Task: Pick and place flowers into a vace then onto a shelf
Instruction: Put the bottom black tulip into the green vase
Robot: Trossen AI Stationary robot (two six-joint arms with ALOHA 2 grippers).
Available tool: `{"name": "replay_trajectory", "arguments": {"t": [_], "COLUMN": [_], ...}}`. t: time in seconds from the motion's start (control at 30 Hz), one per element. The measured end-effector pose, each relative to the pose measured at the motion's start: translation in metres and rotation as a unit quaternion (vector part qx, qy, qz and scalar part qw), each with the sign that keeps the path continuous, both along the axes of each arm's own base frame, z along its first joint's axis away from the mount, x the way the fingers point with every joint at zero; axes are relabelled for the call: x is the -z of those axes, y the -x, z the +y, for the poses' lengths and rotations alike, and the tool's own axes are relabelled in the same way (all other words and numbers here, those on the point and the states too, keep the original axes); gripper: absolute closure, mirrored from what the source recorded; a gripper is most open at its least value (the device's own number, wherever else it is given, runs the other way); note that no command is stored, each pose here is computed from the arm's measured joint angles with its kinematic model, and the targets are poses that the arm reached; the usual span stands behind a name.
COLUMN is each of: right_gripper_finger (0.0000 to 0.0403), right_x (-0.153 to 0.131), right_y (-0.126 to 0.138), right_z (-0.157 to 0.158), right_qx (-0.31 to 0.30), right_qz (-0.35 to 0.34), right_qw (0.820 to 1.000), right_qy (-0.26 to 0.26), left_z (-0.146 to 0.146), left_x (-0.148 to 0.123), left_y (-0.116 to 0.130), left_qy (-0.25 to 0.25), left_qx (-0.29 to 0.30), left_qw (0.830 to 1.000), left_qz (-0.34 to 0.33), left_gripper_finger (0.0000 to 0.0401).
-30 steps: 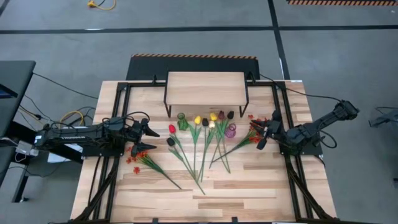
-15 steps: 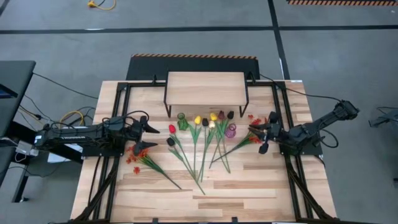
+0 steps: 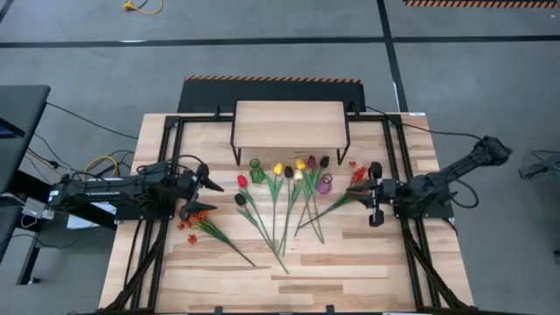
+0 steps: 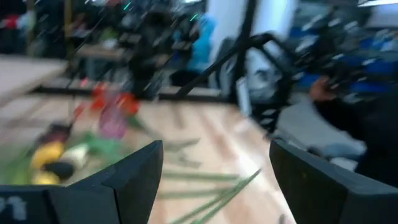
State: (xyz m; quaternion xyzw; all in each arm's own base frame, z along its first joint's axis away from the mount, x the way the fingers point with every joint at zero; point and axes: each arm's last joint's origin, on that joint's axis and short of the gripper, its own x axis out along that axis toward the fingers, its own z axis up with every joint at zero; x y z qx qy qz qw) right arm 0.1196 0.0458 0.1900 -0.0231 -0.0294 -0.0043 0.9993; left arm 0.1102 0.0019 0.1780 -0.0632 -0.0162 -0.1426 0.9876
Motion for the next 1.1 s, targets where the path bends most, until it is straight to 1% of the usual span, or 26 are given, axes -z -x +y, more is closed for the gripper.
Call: {"name": "replay_trajectory", "arguments": {"t": [0.13,0.23,0.3,0.43,0.6,0.73,0.8,0.87,1.0,1.1], "right_gripper_finger": [0.0351,0.0351,0.0351,0.0351,0.0351,0.0351,0.0351,0.0351,0.0351,0.0351], "right_x": [0.001,0.004,0.005,-0.002,-0.014,-0.019,-0.022,-0.026,-0.032,-0.037], "right_y": [-0.009,-0.016,-0.023,-0.042,-0.071,-0.089,-0.098,-0.107,-0.125,-0.143], "right_z": [0.006,0.011,0.016,0.03,0.048,0.057,0.059,0.061,0.062,0.058], "right_qx": [-0.03,-0.038,-0.043,-0.052,-0.055,-0.048,-0.043,-0.036,-0.021,0.02], "right_qz": [-0.007,-0.004,0.007,0.034,0.058,0.104,0.12,0.126,0.129,0.125], "right_qw": [0.999,0.999,0.998,0.998,0.997,0.992,0.991,0.991,0.991,0.992], "right_qy": [-0.019,-0.036,-0.036,-0.021,0.022,0.045,0.049,0.041,0.034,0.019], "left_z": [-0.002,-0.003,-0.004,-0.006,-0.007,-0.007,-0.007,-0.007,-0.008,-0.007], "left_x": [-0.008,-0.01,-0.01,-0.012,-0.019,-0.02,-0.02,-0.02,-0.016,-0.017], "left_y": [0.002,0.002,0.002,0.003,0.004,0.004,0.004,0.005,0.004,0.004], "left_qy": [-0.014,-0.024,-0.032,-0.06,-0.106,-0.134,-0.149,-0.149,-0.107,-0.099], "left_qx": [0.039,0.049,0.053,0.06,0.055,0.049,0.047,0.053,0.075,0.066], "left_qw": [0.998,0.997,0.996,0.993,0.984,0.978,0.975,0.975,0.984,0.986], "left_qz": [-0.045,-0.057,-0.06,-0.082,-0.133,-0.15,-0.155,-0.155,-0.122,-0.119], "left_gripper_finger": [0.0118,0.0118,0.0118,0.0117,0.0118,0.0118,0.0118,0.0118,0.0118,0.0118]}}
